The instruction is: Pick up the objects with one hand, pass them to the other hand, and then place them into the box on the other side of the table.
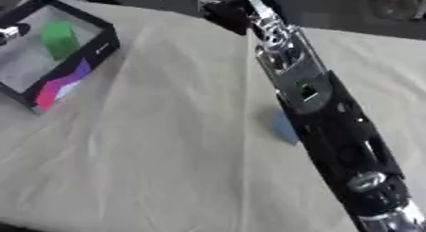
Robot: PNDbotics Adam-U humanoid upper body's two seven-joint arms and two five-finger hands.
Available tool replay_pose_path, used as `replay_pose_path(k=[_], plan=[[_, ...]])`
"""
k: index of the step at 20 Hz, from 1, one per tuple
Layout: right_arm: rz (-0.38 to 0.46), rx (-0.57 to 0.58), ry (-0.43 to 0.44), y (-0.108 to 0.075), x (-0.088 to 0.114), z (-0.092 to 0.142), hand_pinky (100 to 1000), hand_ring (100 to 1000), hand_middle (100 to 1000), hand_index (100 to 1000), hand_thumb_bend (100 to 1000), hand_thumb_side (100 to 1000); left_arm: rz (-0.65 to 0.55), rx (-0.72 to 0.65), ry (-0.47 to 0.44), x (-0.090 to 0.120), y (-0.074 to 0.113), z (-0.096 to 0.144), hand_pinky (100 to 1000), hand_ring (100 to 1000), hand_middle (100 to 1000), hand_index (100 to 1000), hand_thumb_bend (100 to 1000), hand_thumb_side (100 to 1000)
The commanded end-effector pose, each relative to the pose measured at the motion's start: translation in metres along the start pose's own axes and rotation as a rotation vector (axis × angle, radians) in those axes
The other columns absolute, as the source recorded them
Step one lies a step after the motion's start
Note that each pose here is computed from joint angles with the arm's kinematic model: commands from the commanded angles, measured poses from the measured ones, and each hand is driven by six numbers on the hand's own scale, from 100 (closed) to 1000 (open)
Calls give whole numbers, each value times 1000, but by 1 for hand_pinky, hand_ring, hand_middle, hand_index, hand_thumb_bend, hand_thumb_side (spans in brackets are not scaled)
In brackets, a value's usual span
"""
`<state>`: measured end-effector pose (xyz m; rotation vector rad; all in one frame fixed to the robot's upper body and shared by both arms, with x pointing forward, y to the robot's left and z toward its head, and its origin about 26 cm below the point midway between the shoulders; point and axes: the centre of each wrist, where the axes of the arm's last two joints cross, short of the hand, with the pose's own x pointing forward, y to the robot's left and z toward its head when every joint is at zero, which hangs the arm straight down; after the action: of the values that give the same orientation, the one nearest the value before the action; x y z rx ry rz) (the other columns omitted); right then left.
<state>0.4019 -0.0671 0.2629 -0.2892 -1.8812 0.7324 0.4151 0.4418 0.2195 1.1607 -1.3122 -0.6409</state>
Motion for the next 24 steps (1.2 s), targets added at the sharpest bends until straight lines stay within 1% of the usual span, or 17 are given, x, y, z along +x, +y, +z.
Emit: replay_pose_path(k=[1,2,4,5,8,9,13,15,18,24], plan=[[30,-36,-1,-13,8,-4,759,809,884,871,100,664,45,76,-31,7,24,3,921,740,709,774,127,490],[52,-40,14,-15,8,-6,762,812,882,872,100,633,49,77,-42,9,24,5,922,746,708,773,124,479],[105,-45,59,-23,7,-12,766,814,876,871,100,602,41,73,-65,12,25,10,928,761,702,769,134,455],[132,-46,87,-29,8,-16,769,816,876,871,100,605,36,70,-74,13,26,12,929,762,701,769,133,455],[207,-43,169,-47,14,-29,779,826,880,878,100,642,25,57,-83,14,27,16,930,765,702,772,134,453],[231,-36,191,-51,16,-33,786,833,884,883,100,684,21,53,-84,15,27,17,930,765,701,773,136,453],[309,23,279,-66,30,-46,798,844,889,896,100,721,13,43,-79,14,27,19,930,763,696,767,136,450],[344,61,316,-69,37,-51,802,848,891,898,100,730,10,42,-79,14,27,20,929,761,693,765,138,445],[377,113,362,-71,43,-54,808,853,893,901,100,750,4,49,-82,14,29,21,929,760,695,768,138,432],[387,222,424,-74,46,-51,813,859,895,900,100,816,8,92,-76,12,34,24,931,756,692,766,124,420]])
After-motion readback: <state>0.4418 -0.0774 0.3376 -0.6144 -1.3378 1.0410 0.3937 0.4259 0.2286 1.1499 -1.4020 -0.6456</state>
